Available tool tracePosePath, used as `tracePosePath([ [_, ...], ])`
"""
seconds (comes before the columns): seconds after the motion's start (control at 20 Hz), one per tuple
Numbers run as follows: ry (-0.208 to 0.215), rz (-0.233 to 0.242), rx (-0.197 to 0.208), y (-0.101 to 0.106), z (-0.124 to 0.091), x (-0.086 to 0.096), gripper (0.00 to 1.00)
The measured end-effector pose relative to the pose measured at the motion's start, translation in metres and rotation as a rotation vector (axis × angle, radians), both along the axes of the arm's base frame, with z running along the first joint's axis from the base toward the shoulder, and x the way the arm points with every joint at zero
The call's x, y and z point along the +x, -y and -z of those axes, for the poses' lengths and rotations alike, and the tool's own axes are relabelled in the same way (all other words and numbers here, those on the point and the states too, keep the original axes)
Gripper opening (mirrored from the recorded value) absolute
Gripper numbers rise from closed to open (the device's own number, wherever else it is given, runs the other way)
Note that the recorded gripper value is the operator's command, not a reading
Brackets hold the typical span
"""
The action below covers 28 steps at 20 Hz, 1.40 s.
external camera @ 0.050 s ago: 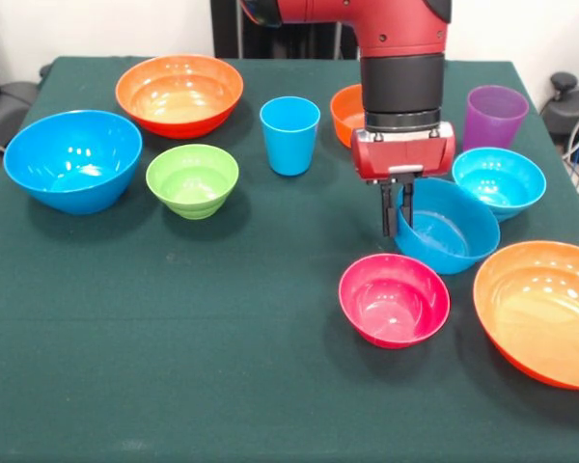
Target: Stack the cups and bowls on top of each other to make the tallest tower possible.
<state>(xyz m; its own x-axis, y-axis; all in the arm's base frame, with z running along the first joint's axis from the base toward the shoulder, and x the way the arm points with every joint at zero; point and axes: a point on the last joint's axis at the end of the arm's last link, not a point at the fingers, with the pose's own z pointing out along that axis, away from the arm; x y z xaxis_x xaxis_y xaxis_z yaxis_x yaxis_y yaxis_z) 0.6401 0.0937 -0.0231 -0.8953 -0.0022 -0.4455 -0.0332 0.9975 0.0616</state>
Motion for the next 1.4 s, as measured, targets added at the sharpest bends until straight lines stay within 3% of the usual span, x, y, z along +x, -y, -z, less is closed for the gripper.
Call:
tracePosePath([
  [0.5,-0.067,0.003,-0.005,0.006,-0.014,-0.016,0.00],
  [1.05,-0.059,0.004,-0.002,0.007,-0.023,-0.013,0.00],
  [1.4,-0.077,0.002,-0.003,0.006,-0.024,-0.015,0.00],
])
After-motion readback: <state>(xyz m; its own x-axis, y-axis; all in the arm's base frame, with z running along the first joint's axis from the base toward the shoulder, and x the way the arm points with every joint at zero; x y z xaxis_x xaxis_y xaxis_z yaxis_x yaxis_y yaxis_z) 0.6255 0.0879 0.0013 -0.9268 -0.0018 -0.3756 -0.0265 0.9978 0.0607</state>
